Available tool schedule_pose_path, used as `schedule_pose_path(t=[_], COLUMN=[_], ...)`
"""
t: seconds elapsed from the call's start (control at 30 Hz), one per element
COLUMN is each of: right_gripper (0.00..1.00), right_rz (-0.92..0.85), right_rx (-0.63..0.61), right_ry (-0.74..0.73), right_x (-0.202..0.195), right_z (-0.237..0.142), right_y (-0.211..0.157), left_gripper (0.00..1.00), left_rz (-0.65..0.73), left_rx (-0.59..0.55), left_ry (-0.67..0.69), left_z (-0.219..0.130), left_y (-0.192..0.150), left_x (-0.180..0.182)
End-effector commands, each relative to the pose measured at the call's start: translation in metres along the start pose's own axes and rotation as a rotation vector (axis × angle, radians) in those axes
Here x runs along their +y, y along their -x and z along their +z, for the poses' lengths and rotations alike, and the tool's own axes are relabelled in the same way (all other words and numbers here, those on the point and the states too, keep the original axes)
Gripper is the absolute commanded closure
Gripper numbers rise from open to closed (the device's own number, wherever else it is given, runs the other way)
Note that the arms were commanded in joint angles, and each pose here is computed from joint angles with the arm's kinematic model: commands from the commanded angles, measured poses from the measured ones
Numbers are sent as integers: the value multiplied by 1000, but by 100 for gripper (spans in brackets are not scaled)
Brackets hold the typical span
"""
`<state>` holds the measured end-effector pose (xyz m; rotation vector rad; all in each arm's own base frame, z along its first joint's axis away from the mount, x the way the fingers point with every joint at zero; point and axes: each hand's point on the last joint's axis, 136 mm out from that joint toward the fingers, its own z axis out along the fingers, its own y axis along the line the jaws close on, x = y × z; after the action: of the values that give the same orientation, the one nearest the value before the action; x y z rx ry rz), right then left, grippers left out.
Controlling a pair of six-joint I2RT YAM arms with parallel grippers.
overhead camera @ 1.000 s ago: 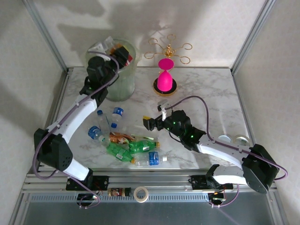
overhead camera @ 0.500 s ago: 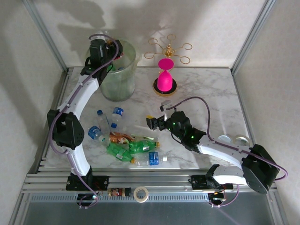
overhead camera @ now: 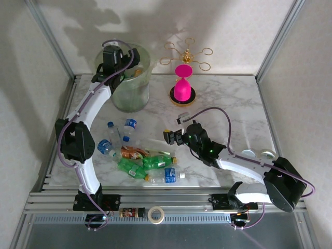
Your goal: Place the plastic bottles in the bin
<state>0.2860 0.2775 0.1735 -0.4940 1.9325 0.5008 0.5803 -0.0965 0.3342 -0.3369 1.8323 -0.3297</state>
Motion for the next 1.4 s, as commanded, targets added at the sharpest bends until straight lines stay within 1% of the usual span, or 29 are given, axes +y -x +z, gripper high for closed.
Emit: schedule_pose_path(t=[0.0, 0.17, 0.27, 0.43, 0.53, 0.77, 0.9, 0.97, 1.17, 1.37], right_gripper=[1, 1, 1, 1, 1, 1, 1, 1, 1, 1], right_rz=[2, -30, -73, -149, -181, -209, -204, -207, -227, -240], right_rx=[10, 57, 97, 190, 248, 405, 465, 482, 524, 555], right_ry=[-3, 44, 113, 283, 309, 333, 342, 342, 346, 339], right_x=[1, 12, 25, 54, 59, 60, 61, 61, 63, 62], right_z=[7, 15, 19, 20, 23, 28, 33, 36, 47, 54], right_y=[7, 2, -3, -16, -24, -58, -73, -77, -86, -94], left_gripper=[2, 1, 1, 0, 0, 0, 0, 1, 1, 0], left_rz=[-16, -80, -107, -156, -189, -275, -308, -316, -335, -350], left_rx=[-86, -141, -169, -181, -165, -43, 14, 34, 61, 71], left_ry=[-47, -169, -247, -350, -389, -482, -471, -438, -350, -326], left_z=[-31, -72, -102, -147, -167, -189, -191, -189, -187, -186], left_y=[41, 56, 59, 39, 16, -61, -95, -110, -136, -148], left_x=[-13, -33, -46, -58, -60, -65, -54, -44, -17, -8])
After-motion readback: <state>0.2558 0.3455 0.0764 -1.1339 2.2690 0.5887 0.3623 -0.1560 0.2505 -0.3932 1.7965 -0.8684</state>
